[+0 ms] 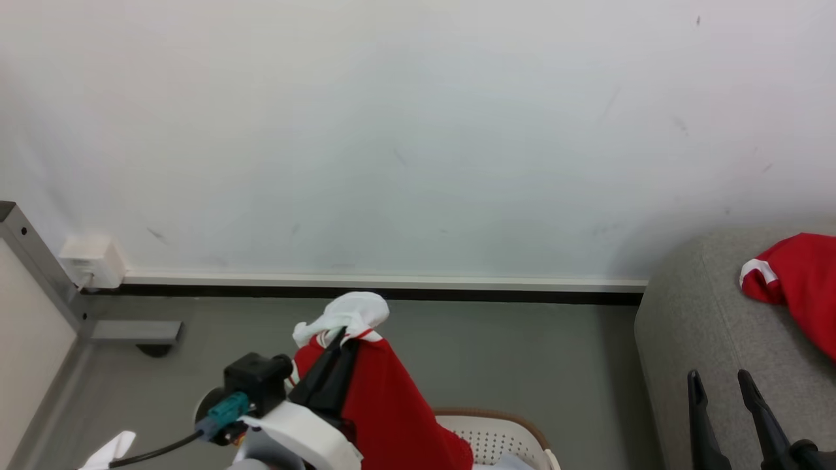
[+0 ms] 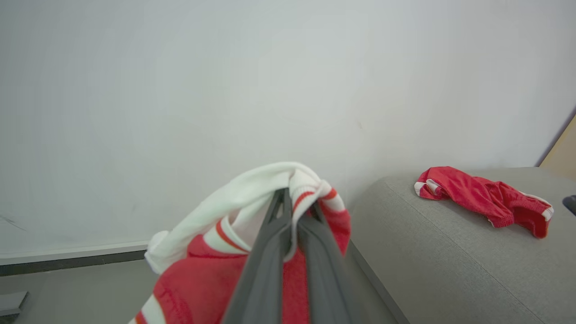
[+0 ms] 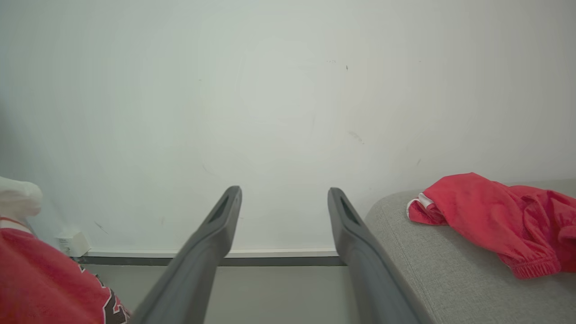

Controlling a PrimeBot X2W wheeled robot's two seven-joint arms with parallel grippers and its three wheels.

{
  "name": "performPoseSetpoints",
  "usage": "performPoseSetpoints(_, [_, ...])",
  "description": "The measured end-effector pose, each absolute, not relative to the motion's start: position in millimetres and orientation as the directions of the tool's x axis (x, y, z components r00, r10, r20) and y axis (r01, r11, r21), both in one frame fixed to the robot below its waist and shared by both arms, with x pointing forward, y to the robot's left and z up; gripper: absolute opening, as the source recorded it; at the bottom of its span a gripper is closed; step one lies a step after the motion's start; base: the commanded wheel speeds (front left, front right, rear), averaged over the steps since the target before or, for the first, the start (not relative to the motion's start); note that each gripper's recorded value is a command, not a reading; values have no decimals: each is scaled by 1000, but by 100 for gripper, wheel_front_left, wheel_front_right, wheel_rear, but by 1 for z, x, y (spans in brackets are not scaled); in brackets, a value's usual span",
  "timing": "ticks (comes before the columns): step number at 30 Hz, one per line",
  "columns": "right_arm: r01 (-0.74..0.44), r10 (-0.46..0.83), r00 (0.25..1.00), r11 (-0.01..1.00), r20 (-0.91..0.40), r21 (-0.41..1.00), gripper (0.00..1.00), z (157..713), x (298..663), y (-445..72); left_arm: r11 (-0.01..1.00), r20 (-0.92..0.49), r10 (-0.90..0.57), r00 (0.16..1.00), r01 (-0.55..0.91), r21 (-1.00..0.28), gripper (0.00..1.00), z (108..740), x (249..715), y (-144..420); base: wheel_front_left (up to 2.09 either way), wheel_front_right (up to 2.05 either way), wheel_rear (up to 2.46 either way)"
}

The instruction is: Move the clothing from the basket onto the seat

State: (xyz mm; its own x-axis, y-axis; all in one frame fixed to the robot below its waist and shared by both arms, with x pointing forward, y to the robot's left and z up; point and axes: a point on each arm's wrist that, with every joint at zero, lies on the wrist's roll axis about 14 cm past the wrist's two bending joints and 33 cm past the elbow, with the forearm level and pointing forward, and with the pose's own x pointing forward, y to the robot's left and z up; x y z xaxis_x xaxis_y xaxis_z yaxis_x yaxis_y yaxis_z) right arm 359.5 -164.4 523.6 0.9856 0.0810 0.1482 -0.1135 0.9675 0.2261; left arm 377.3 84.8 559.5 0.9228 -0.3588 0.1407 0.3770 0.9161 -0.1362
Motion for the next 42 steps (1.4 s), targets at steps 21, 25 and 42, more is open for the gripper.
performPoseSetpoints(21, [-187, 159, 978, 958, 138, 218, 100, 520, 351, -141, 925, 231, -327, 916, 360, -119, 0, 601, 367, 97, 0, 0, 0])
performPoseSetpoints(25, [-273, 244, 957, 939, 155, 207, 100, 527, 353, -115, 914, 260, -350, 900, 389, -114, 0, 614, 367, 89, 0, 0, 0])
performPoseSetpoints(42, [-724, 700, 688, 681, 191, 112, 100, 554, 329, 26, 844, 353, -481, 803, 533, -62, 0, 657, 354, 40, 0, 0, 0])
